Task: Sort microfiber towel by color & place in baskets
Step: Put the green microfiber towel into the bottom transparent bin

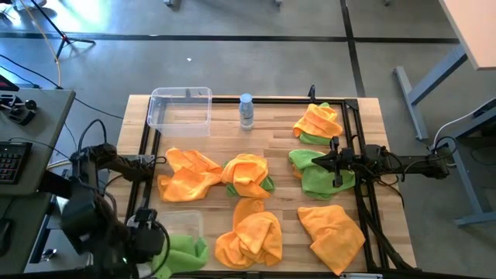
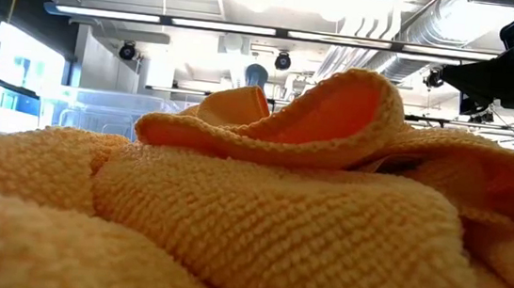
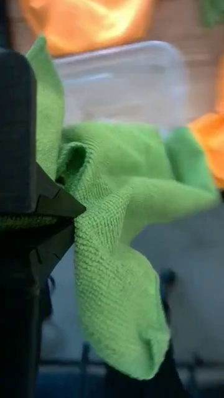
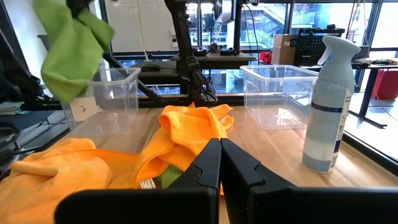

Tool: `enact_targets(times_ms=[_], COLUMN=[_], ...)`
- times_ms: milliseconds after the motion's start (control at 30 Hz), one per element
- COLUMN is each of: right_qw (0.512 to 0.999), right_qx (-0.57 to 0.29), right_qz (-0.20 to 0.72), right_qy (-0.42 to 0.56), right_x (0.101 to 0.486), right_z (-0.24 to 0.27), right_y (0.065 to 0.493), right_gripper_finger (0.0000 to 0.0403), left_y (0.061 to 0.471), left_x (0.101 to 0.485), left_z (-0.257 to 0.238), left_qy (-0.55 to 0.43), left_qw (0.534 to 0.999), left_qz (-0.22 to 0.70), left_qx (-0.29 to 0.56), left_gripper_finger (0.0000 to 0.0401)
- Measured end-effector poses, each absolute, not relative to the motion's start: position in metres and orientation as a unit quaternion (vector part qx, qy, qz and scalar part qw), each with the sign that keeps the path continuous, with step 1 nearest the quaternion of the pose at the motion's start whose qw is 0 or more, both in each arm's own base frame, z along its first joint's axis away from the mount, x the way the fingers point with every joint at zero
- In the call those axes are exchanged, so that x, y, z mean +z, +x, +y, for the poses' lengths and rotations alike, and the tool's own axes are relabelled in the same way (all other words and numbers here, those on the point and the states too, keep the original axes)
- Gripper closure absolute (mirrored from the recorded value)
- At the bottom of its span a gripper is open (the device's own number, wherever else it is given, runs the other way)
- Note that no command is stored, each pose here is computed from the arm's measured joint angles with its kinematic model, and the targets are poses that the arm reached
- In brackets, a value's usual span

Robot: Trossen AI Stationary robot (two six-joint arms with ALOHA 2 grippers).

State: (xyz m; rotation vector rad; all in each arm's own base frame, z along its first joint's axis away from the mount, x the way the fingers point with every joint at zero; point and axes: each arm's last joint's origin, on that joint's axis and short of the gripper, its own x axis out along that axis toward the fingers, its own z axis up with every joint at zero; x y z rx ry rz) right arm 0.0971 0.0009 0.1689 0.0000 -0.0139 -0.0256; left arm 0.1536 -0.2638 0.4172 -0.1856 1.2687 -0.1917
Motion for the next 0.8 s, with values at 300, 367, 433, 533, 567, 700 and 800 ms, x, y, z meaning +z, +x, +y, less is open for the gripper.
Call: enact_targets(times_ms=[300, 367, 433, 533, 567, 700, 800], right_qw=[1.0, 1.0, 1.0, 1.0, 1.0, 1.0, 1.0], right_qx=[-0.013, -0.013, -0.013, -0.013, -0.013, -0.013, -0.013], right_qz=[-0.007, -0.007, -0.007, -0.007, -0.007, -0.007, -0.007], right_qy=[0.0, 0.0, 0.0, 0.0, 0.0, 0.0, 0.0], right_x=[0.169, 0.169, 0.169, 0.169, 0.169, 0.169, 0.169], right_z=[0.001, 0.001, 0.001, 0.001, 0.001, 0.001, 0.001], right_y=[0.097, 0.097, 0.097, 0.097, 0.097, 0.097, 0.097], right_gripper_finger=[0.0402, 0.0402, 0.0402, 0.0402, 0.0402, 0.0402, 0.0402], left_y=[0.122, 0.112, 0.101, 0.088, 0.086, 0.084, 0.09], left_x=[0.348, 0.332, 0.317, 0.303, 0.301, 0.3, 0.303], left_z=[-0.251, -0.245, -0.24, -0.234, -0.233, -0.235, -0.237], left_qy=[-0.063, -0.072, -0.077, -0.083, -0.084, -0.09, -0.117], left_qw=[0.74, 0.708, 0.667, 0.619, 0.61, 0.616, 0.66], left_qz=[0.668, 0.699, 0.734, 0.769, 0.776, 0.772, 0.735], left_qx=[0.038, 0.071, 0.101, 0.134, 0.139, 0.132, 0.102], left_gripper_finger=[0.0401, 0.0401, 0.0401, 0.0401, 0.0401, 0.0401, 0.0401])
